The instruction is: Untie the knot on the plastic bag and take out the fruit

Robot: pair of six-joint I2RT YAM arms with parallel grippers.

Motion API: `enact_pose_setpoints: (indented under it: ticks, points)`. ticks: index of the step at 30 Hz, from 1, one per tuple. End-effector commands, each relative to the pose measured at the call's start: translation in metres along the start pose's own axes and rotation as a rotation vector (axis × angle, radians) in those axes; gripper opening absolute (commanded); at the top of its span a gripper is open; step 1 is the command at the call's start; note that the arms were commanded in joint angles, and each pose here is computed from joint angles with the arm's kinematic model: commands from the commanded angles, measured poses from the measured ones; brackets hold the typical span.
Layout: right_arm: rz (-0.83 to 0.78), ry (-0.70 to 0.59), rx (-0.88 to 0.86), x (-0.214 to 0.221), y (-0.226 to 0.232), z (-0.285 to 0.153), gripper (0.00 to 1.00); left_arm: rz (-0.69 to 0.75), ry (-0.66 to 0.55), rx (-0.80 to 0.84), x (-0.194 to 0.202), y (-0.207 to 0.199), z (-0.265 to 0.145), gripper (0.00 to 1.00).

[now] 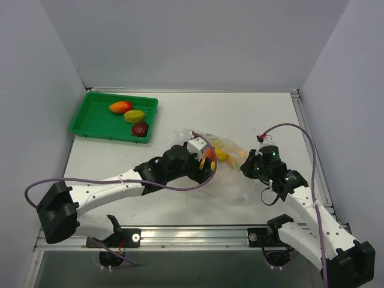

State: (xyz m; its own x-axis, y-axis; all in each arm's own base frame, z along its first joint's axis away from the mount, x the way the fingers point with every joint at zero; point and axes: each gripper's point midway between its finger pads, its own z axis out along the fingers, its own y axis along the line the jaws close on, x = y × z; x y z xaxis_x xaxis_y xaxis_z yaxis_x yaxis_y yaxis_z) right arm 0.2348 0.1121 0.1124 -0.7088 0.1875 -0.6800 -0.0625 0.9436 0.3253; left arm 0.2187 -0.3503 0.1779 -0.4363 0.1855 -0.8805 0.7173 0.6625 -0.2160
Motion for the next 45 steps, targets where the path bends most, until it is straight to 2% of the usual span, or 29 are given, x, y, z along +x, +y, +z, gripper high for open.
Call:
enact_pose_setpoints:
  ticks: [1,4,5,9,10,12,13,15,16,17,20,21,23,27,28,29,33,34,36,37,40,41,45]
  points:
    - [0.007,-0.029,0.022,-0.016,0.001,-0.003,0.0,0.008,-0.16,0.121,-0.073,-0.029,-0.028,0.24]
    - [0.012,-0.017,0.016,-0.012,0.002,-0.003,0.0,-0.01,-0.267,0.102,-0.121,-0.02,-0.044,0.23]
    - [0.009,-0.014,0.013,-0.011,0.002,-0.003,0.0,-0.018,-0.265,0.079,-0.125,-0.011,-0.047,0.23]
    - [0.003,0.001,0.015,-0.005,0.0,-0.004,0.0,-0.08,-0.383,-0.05,-0.178,0.042,-0.069,0.21]
    - [0.004,0.007,0.012,-0.003,0.0,-0.004,0.0,-0.116,-0.428,-0.163,-0.19,0.08,-0.078,0.21]
    - [0.003,0.01,0.009,-0.002,0.0,-0.005,0.0,-0.178,-0.472,-0.303,-0.198,0.125,-0.09,0.2]
    - [0.002,0.012,0.005,-0.001,0.001,-0.005,0.0,-0.253,-0.506,-0.425,-0.2,0.169,-0.102,0.19]
    - [0.002,0.013,-0.001,0.0,0.002,-0.006,0.0,-0.362,-0.526,-0.568,-0.191,0.219,-0.117,0.12]
    - [-0.001,0.015,-0.002,0.001,0.001,-0.006,0.0,-0.457,-0.54,-0.616,-0.181,0.24,-0.121,0.1]
    - [-0.003,0.017,-0.001,0.001,0.001,-0.006,0.0,-0.52,-0.552,-0.706,-0.168,0.279,-0.134,0.1]
    - [-0.008,0.015,-0.004,-0.001,0.002,-0.007,0.0,-0.64,-0.622,-0.826,-0.141,0.338,-0.15,0.11]
    - [-0.012,0.018,-0.011,0.0,0.003,-0.007,0.0,-0.65,-0.666,-0.847,-0.142,0.351,-0.156,0.12]
    - [-0.019,0.02,-0.018,0.0,0.004,-0.007,0.0,-0.668,-0.66,-0.928,-0.128,0.383,-0.159,0.13]
    - [-0.025,0.034,-0.019,0.002,0.004,-0.006,0.0,-0.707,-0.624,-1.015,-0.107,0.43,-0.151,0.25]
    - [-0.026,0.035,-0.019,0.002,0.004,-0.005,0.0,-0.726,-0.584,-1.036,-0.092,0.441,-0.139,0.28]
    - [-0.027,0.038,-0.018,0.003,0.004,-0.005,0.0,-0.744,-0.599,-1.074,-0.088,0.459,-0.149,0.29]
    - [-0.027,0.04,-0.021,0.003,0.005,-0.005,0.0,-0.769,-0.529,-1.141,-0.061,0.492,-0.137,0.36]
    - [-0.028,0.042,-0.023,0.003,0.005,-0.005,0.0,-0.78,-0.501,-1.155,-0.049,0.498,-0.131,0.46]
    - [-0.031,0.041,-0.024,0.002,0.005,-0.006,0.0,-0.79,-0.471,-1.159,-0.039,0.504,-0.125,0.59]
    - [-0.033,0.042,-0.02,0.003,0.005,-0.005,0.0,-0.793,-0.461,-1.158,-0.035,0.505,-0.123,0.78]
    - [-0.034,0.041,-0.01,0.003,0.002,-0.005,0.0,-0.789,-0.445,-1.139,-0.033,0.503,-0.12,0.94]
    - [-0.036,0.041,-0.014,0.002,0.003,-0.005,0.0,-0.787,-0.446,-1.134,-0.034,0.502,-0.12,0.97]
    - [-0.039,0.049,-0.02,0.002,0.005,-0.004,0.0,-0.766,-0.439,-1.115,-0.042,0.492,-0.126,0.97]
